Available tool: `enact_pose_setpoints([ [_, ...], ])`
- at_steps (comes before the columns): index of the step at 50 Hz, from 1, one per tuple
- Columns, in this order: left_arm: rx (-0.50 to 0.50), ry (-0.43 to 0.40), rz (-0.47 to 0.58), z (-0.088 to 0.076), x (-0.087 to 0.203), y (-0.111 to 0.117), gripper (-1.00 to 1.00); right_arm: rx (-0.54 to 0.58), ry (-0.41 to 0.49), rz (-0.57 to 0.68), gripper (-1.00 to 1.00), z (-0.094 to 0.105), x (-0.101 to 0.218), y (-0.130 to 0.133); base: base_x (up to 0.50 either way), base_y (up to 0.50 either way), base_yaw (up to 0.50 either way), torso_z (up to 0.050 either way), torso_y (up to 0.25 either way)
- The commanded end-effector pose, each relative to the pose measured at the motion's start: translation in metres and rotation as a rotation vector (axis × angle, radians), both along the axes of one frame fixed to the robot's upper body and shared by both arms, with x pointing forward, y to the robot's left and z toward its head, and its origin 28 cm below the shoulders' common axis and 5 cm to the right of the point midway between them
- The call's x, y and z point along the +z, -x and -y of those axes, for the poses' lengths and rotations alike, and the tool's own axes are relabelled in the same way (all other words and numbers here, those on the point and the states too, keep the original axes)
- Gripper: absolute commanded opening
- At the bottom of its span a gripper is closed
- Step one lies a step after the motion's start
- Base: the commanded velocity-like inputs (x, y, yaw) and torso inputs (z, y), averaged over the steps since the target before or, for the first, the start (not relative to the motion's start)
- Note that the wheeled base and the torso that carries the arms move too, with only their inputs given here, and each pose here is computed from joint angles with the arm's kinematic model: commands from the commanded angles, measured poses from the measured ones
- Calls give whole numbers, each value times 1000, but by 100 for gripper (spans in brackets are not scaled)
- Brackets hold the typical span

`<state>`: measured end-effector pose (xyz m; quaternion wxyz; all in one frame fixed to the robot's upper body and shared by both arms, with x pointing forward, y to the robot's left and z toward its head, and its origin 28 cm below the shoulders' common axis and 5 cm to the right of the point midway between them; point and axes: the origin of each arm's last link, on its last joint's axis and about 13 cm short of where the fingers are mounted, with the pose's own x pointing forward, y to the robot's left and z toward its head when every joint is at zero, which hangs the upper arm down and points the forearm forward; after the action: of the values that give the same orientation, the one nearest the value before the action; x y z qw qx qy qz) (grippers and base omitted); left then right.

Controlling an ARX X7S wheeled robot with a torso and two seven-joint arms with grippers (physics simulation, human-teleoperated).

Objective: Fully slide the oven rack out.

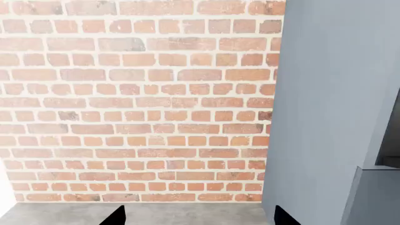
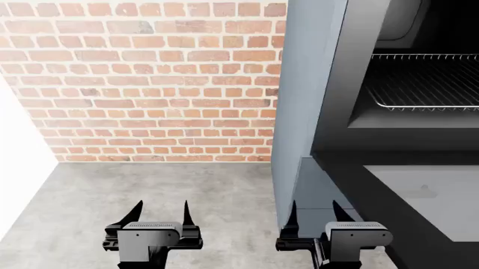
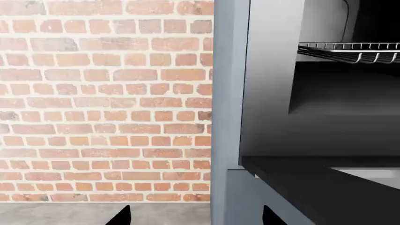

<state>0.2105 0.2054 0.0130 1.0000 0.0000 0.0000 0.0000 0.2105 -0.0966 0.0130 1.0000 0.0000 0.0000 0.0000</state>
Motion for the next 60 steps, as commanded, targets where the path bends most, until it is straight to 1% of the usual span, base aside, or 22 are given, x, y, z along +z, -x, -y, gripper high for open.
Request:
enact_pose_setpoints([
  [1,6,-3,0,0,1,0,100,1,2,1,100,-1,2,0,0,0,0,0,0],
  [5,22,4,14,-1,13,2,100,11,7,17,100,-3,16,0,0,0,0,0,0],
  [11,64,1,53,-6,44,4,100,53,-23,54,100,-9,39,1,0,0,0,0,0],
  [15,44,-12,73,-4,63,5,100,89,-23,85,100,-15,55,2,0,0,0,7,0],
  [23,0,-19,73,3,92,4,100,128,-11,142,100,-20,88,4,0,0,0,49,0],
  [24,0,-19,73,3,92,4,100,132,-11,151,100,-20,93,4,0,0,0,50,0],
  [25,-1,-27,84,3,104,2,100,133,3,163,100,-19,100,4,0,0,0,50,0],
  [28,-4,-33,97,2,121,0,100,130,9,192,100,-14,118,1,0,0,0,50,0],
  [32,-33,-14,115,1,145,-5,100,125,20,232,100,-7,145,0,0,0,0,50,0],
  [36,-66,-16,130,-1,173,-11,100,133,29,245,100,-1,167,0,0,0,0,50,0],
  [38,-78,-40,145,-2,188,-12,100,135,39,249,100,3,177,-1,0,0,0,50,0],
  [42,-99,-29,154,-7,213,-14,100,136,35,258,100,9,194,-1,0,0,0,50,0],
  [43,-108,-26,153,-8,219,-14,100,132,45,262,100,11,199,-1,0,0,0,50,0],
  [44,-113,-41,155,-9,225,-13,100,129,55,267,100,12,203,0,0,0,0,50,0],
  [46,-122,-60,158,-9,235,-12,100,129,71,269,100,15,210,0,0,0,0,50,0],
  [48,-121,-114,179,-9,242,-10,100,135,74,267,100,16,214,1,0,0,0,50,0],
  [49,-125,-122,183,-8,244,-10,100,138,73,266,100,17,216,2,0,0,0,50,0],
  [54,-141,-103,170,-9,249,-7,100,147,81,250,100,20,226,3,0,0,0,50,0],
  [55,-142,-88,157,-10,252,-7,100,147,80,244,100,21,228,3,0,0,0,50,0],
  [58,-136,-84,135,-15,259,-4,100,144,55,217,100,26,235,2,0,0,0,50,0],
  [59,-130,-85,136,-17,262,-3,100,144,56,213,100,28,237,2,0,0,0,50,0],
  [60,-124,-68,132,-19,265,-2,100,141,72,212,100,30,240,2,0,0,0,50,0],
])
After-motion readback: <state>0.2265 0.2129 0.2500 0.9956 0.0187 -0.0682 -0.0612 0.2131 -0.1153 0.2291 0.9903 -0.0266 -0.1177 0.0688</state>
